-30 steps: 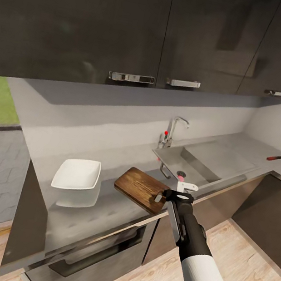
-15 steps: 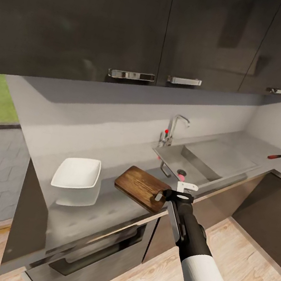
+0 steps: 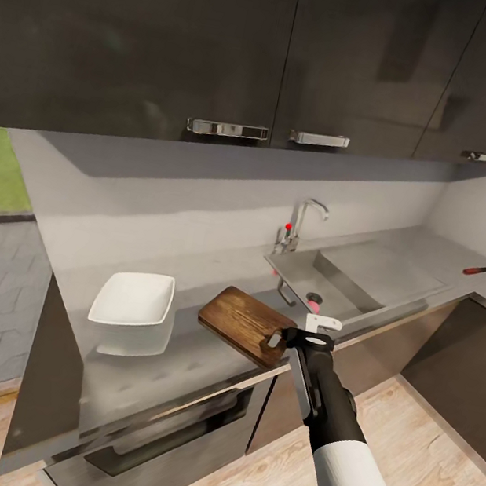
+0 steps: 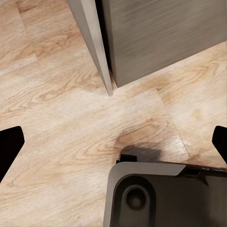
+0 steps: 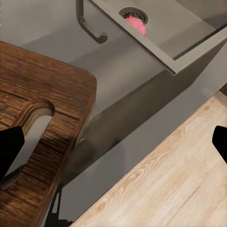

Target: In the kitchen, take the Vidalia onion out of the sink, dice it on the chopping board with the paring knife, put the diced onion into the bowl on the countertop, then place both the paring knife and the chopping board into the sink.

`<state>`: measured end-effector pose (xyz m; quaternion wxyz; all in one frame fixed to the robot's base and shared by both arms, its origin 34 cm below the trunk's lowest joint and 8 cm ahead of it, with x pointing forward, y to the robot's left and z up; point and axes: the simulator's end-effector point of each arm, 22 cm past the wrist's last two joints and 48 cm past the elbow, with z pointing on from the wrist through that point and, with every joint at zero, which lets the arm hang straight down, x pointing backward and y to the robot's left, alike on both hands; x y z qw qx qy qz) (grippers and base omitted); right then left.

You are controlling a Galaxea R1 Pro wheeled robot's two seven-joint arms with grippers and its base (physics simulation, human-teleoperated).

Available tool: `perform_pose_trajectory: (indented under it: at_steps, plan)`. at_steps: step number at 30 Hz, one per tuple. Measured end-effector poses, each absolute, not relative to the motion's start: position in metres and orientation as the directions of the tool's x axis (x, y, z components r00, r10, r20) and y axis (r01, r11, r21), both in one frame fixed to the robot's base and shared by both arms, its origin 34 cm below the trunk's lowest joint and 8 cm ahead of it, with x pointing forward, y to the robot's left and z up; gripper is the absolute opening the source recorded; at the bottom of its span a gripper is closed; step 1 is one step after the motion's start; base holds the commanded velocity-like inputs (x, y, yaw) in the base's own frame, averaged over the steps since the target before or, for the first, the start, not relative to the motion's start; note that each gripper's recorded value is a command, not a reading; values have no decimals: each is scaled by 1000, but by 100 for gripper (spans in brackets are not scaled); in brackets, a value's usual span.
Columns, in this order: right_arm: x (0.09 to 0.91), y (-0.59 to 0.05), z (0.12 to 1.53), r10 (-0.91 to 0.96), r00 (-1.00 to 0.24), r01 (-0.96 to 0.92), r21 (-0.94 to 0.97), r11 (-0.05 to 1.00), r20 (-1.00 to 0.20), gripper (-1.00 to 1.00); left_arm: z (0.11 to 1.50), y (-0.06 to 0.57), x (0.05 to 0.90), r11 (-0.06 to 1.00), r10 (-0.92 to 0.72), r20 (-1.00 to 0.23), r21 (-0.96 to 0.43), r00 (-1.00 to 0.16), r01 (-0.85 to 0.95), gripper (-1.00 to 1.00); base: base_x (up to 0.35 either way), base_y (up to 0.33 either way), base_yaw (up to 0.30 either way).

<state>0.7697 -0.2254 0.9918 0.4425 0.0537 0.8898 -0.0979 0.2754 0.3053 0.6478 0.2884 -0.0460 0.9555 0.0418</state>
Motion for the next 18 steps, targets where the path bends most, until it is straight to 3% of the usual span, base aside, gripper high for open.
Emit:
perform_pose_trajectory:
  at_steps: [18]
  plan:
    - [770,-224,991,10,-604,179,-123,976,-797,100,648,305,275,992,-64,-555,53,-829,-112,100,0,0,0]
